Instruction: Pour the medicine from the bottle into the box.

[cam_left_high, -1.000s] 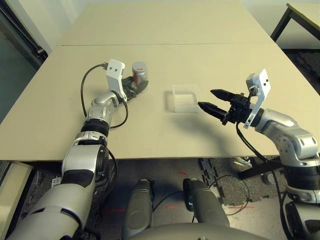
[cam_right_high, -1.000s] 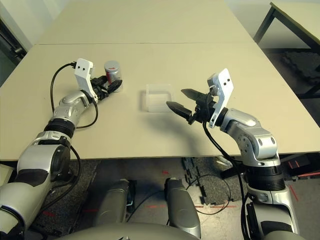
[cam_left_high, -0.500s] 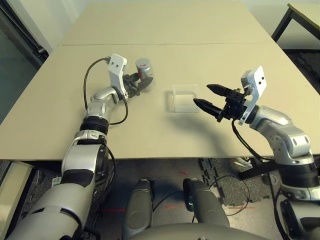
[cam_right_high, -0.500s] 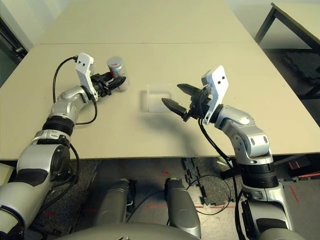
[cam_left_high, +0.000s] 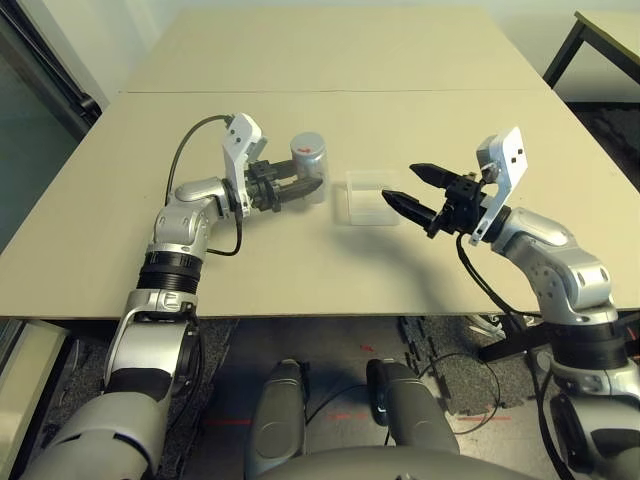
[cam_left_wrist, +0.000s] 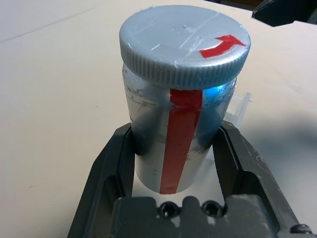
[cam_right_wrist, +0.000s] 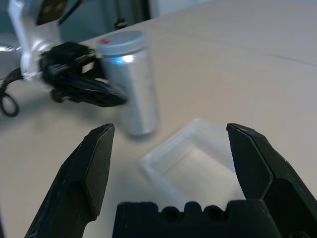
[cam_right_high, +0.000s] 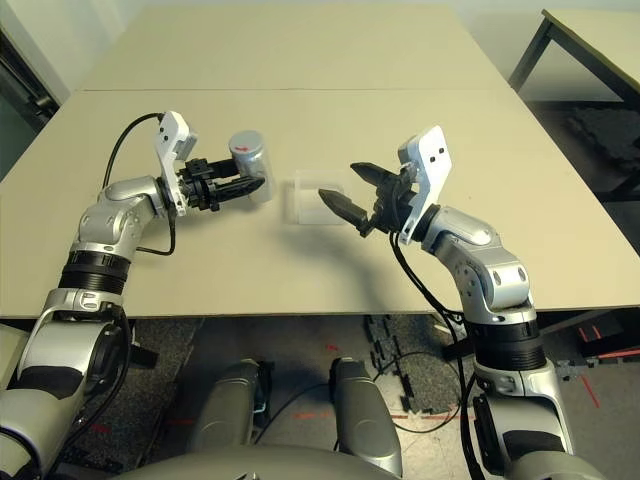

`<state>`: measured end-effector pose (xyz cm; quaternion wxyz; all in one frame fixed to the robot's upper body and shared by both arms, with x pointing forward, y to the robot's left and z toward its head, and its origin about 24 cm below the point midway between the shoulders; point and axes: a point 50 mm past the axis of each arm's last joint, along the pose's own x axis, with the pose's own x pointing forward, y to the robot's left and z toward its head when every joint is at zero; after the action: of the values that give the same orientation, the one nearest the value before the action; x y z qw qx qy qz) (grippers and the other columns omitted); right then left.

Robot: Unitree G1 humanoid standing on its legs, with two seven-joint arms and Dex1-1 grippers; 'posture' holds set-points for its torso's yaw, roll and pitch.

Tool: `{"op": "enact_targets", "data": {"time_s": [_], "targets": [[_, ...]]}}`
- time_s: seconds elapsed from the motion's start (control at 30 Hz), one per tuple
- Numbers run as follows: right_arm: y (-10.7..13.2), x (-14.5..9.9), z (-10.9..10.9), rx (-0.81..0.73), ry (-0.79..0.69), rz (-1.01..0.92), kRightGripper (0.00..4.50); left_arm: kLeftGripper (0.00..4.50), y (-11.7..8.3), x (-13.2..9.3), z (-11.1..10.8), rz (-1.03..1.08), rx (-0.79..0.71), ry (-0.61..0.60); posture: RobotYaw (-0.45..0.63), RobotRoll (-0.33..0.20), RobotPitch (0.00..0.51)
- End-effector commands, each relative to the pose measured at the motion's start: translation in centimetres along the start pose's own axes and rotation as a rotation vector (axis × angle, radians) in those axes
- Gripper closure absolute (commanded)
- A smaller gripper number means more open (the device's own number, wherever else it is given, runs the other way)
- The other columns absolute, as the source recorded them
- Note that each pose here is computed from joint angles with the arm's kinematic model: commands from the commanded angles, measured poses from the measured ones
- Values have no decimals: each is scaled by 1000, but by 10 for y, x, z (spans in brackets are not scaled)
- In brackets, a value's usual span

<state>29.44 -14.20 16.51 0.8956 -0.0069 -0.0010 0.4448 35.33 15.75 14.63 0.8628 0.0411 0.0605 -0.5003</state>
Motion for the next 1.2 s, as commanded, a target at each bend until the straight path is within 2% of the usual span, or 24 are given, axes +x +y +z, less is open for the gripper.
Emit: {"op": "enact_targets", "data": {"time_s": [0.03,0.27,0.63,0.77,1.03,1.2], "targets": [[9,11,13,-52,29,62,0,2018,-9,11,2,-69,31,9,-53,0,108],[5,25,29,-124,64,67,0,2018,-15,22,3,-129,34,24,-73,0,103],[9,39,36,-151,68,127,0,2018,-18,26,13,-188,82,18,-75,0,88],[13,43,38,-140,48,155,0,2018,-16,22,21,-180,103,5,-68,0,79],[17,46,36,-122,35,183,0,2018,-13,4,18,-164,111,19,-47,0,74],[18,50,38,-123,23,196,0,2018,-12,2,20,-157,114,15,-27,0,67]]}}
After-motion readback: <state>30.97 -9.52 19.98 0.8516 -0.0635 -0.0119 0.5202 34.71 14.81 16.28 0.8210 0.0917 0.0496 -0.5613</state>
